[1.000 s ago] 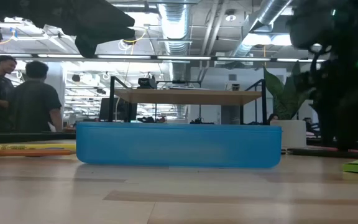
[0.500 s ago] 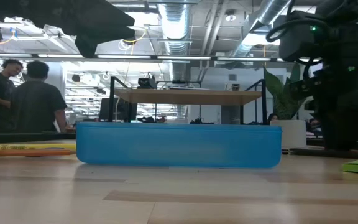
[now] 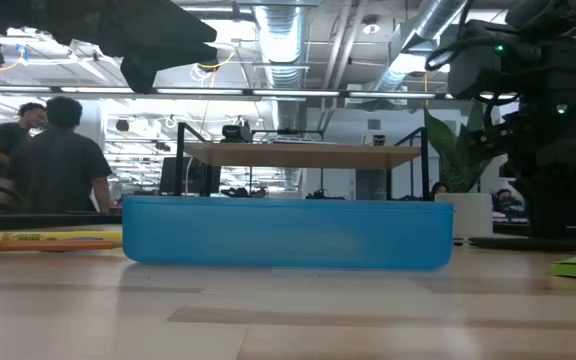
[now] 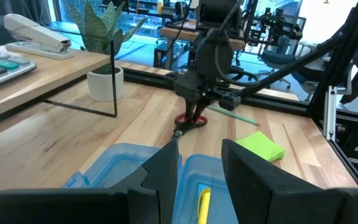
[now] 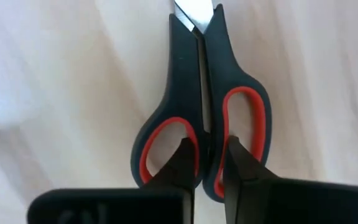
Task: Pack school essentials
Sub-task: Put the black scissors into the blue supply box
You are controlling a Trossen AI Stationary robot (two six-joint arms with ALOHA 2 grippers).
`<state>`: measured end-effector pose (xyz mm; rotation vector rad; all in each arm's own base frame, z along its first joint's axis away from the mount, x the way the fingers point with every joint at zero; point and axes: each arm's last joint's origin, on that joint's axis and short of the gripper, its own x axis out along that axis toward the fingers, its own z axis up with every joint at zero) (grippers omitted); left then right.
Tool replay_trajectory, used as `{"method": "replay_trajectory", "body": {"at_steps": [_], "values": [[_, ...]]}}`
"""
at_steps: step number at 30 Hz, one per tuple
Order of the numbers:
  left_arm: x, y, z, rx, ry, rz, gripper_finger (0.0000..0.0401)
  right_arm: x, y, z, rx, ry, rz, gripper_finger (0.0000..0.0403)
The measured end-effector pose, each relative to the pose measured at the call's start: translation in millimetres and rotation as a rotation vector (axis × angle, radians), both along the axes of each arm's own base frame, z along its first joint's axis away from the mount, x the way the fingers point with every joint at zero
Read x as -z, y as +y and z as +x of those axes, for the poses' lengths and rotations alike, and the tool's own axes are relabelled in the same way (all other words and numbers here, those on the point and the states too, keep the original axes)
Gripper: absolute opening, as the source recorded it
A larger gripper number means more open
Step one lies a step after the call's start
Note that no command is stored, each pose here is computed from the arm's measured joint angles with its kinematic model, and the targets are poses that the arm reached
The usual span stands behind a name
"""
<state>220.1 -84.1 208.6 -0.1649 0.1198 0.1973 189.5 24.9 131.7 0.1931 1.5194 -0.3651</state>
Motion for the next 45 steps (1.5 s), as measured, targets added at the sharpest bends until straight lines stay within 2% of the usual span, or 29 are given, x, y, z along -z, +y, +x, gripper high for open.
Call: {"method": "replay_trajectory", "body": {"at_steps": [10, 14, 25, 35, 41, 45], "values": [[0.0, 0.0, 0.0, 0.000, 0.000, 0.000, 0.0112, -15.9, -2.8, -16.2, 0.068, 0.007, -0.014, 0.0020], [-0.3, 0.0, 0.0, -0.001, -0.003, -0.001, 0.0112, -20.3, -2.7, -16.1, 0.073, -0.032, -0.007, 0.0004], [-0.3, 0.0, 0.0, -0.001, -0.003, -0.001, 0.0112, -25.1, 0.0, -13.1, 0.077, -0.052, -0.006, 0.0003], [-0.5, 1.5, -0.2, -0.051, -0.007, 0.007, 0.0112, -60.2, 22.7, 9.8, -0.008, -0.208, -0.002, 0.0003], [-4.9, 1.3, 0.3, -0.050, -0.045, 0.012, 0.0112, -82.8, 42.4, 34.5, -0.092, -0.423, 0.047, 0.0002], [-6.2, 1.2, 0.3, -0.050, -0.057, 0.006, 0.0112, -85.5, 55.7, 56.3, -0.166, -0.463, 0.051, 0.0002]]}}
